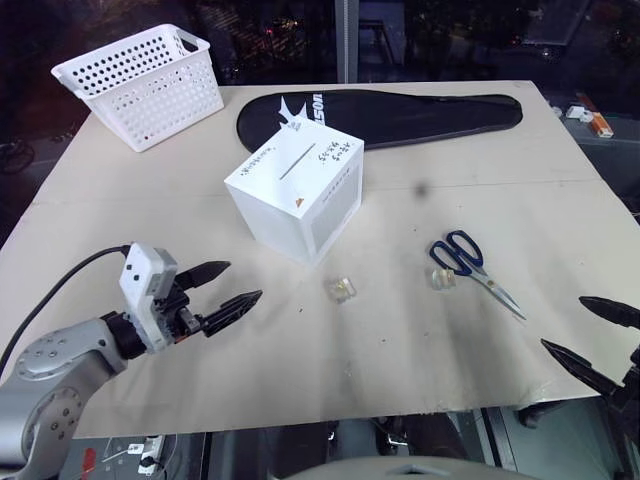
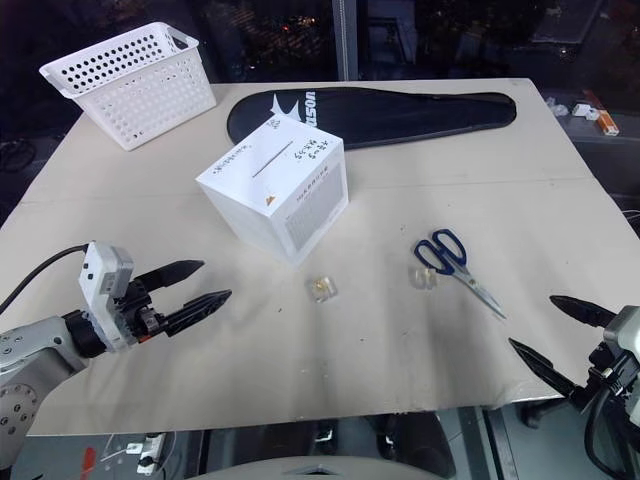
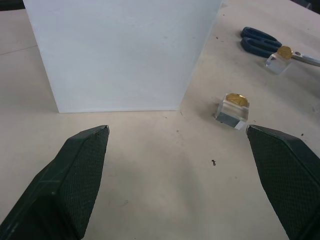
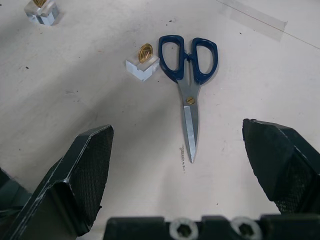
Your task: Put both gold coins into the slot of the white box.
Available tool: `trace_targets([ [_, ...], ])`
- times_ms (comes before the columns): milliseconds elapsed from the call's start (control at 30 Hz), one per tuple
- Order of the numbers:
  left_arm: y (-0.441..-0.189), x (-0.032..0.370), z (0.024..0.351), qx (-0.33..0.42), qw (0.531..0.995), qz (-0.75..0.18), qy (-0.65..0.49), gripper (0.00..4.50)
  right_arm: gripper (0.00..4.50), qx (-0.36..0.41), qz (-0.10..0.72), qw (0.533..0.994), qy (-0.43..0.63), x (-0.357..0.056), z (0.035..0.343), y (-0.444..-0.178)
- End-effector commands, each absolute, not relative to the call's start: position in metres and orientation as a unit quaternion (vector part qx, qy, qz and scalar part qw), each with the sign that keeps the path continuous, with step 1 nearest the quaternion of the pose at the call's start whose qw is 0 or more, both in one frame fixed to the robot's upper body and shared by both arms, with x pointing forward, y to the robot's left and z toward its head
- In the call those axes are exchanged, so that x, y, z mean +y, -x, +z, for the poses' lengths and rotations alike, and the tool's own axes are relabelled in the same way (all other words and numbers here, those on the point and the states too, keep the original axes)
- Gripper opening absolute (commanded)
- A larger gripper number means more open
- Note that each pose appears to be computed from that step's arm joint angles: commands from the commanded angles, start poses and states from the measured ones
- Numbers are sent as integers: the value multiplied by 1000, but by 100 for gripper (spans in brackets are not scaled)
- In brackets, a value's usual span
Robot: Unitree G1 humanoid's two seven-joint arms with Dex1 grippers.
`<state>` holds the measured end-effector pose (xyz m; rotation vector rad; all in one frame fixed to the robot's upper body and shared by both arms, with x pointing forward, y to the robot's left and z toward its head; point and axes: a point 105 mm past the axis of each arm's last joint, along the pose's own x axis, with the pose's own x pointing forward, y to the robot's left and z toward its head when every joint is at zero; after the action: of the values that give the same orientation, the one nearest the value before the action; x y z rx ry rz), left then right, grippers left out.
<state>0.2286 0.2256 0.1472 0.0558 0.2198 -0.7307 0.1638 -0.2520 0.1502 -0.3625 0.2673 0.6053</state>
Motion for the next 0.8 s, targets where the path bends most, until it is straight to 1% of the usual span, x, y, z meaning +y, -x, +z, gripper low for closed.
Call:
trace_targets([
  [33, -231, 206, 166, 67, 916, -394, -31, 450, 444, 114, 286, 934, 179, -246, 157, -176],
  [67, -230, 188, 174, 52, 901, -431, -16, 450, 444, 112, 281, 936, 181, -239, 156, -191],
  [133, -224, 165, 183, 38, 874, -484, -12, 450, 444, 117, 281, 938, 166, -226, 155, -210],
  [167, -222, 161, 185, 37, 868, -495, -15, 450, 444, 122, 283, 938, 157, -223, 155, -214],
  [267, -221, 149, 188, 29, 853, -520, -24, 450, 444, 133, 290, 930, 183, -210, 151, -230],
  [333, -219, 142, 188, 25, 839, -541, -43, 450, 444, 165, 290, 927, 169, -204, 140, -242],
  [400, -215, 138, 185, 31, 828, -559, -47, 450, 444, 195, 298, 921, 161, -200, 130, -247],
  [467, -214, 136, 185, 32, 825, -563, -43, 450, 444, 214, 279, 924, 147, -203, 124, -257],
  [600, -210, 134, 184, 33, 819, -571, -43, 450, 444, 248, 265, 920, 147, -207, 111, -265],
  [800, -206, 134, 186, 29, 815, -578, -40, 450, 444, 273, 241, 921, 137, -214, 100, -281],
])
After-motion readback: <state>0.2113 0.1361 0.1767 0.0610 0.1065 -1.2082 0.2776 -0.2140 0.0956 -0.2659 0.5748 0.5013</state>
